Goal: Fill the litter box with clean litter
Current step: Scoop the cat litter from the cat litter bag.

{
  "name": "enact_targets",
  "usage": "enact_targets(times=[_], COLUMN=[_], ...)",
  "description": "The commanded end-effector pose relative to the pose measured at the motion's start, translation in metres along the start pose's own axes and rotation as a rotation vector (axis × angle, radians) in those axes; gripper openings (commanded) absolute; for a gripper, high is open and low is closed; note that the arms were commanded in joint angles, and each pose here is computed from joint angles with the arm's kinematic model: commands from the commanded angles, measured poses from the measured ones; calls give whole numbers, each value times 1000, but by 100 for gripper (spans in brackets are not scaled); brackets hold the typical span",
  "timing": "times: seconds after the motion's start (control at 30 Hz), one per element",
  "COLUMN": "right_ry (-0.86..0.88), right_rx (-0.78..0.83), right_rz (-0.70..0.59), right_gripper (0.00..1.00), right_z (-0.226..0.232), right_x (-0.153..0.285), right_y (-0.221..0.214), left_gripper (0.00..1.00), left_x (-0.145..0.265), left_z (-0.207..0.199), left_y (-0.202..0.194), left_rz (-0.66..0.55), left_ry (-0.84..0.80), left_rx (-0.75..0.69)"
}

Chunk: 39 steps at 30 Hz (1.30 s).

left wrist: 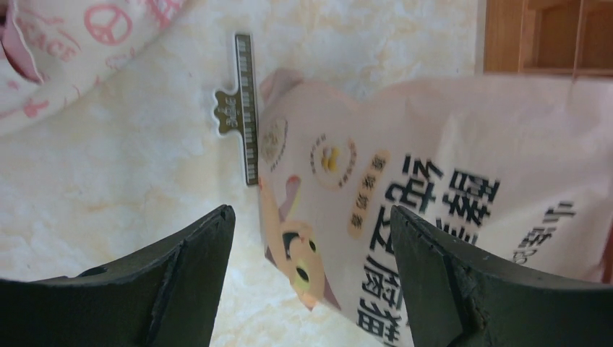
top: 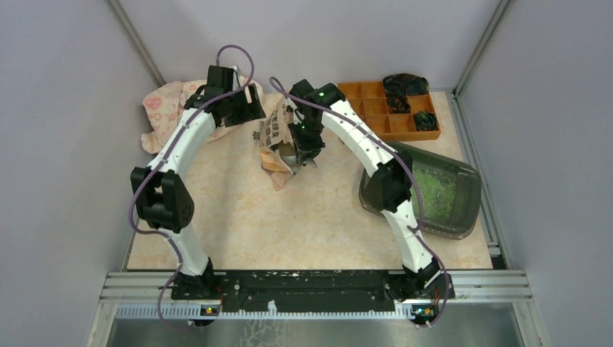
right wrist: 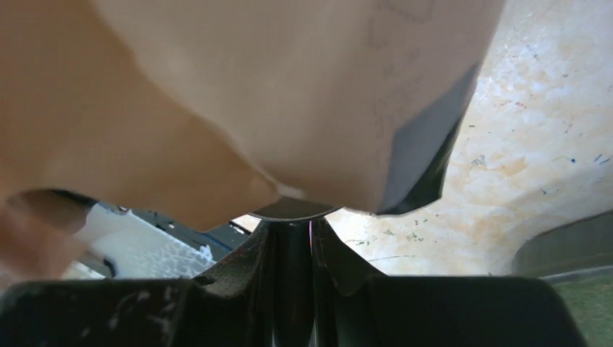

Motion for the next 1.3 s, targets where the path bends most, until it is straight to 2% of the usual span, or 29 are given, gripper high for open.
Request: enact_targets(times=[0.0,0.2,0.37,0.73,1.27], right_ry=[58,70,62,93,114], right_rx=[-82,-120,-149,-230,-351], right_rz=[77,101,104,86,-33], right_gripper=[0,0,0,0,0], right_z=[-6,-9,-13,-23,-50], right_x=[-9,-29,-48,-84,-145], right_y=[-6,1,8,25,60], left_gripper=[84,83,82,78,77], left_x=[-18,-66,-83,-82,-71], left_z=[0,12,11,-1,9], left_y=[32,35,30,6,-21], left_rz=[-60,-21,4,67,115], left_ry=[56,105,72,-70,-72], left_rx=[12,12,-2,11,35])
Point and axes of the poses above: each gripper's point midway between its finger pads, its own x axis back along the fingers, its own z axis along the line the jaws close on, y = z × x, the point moved 4 cm from there along x, back along the fingers, and after that the axes turned 9 degrees about x, right-handed, at the moved point
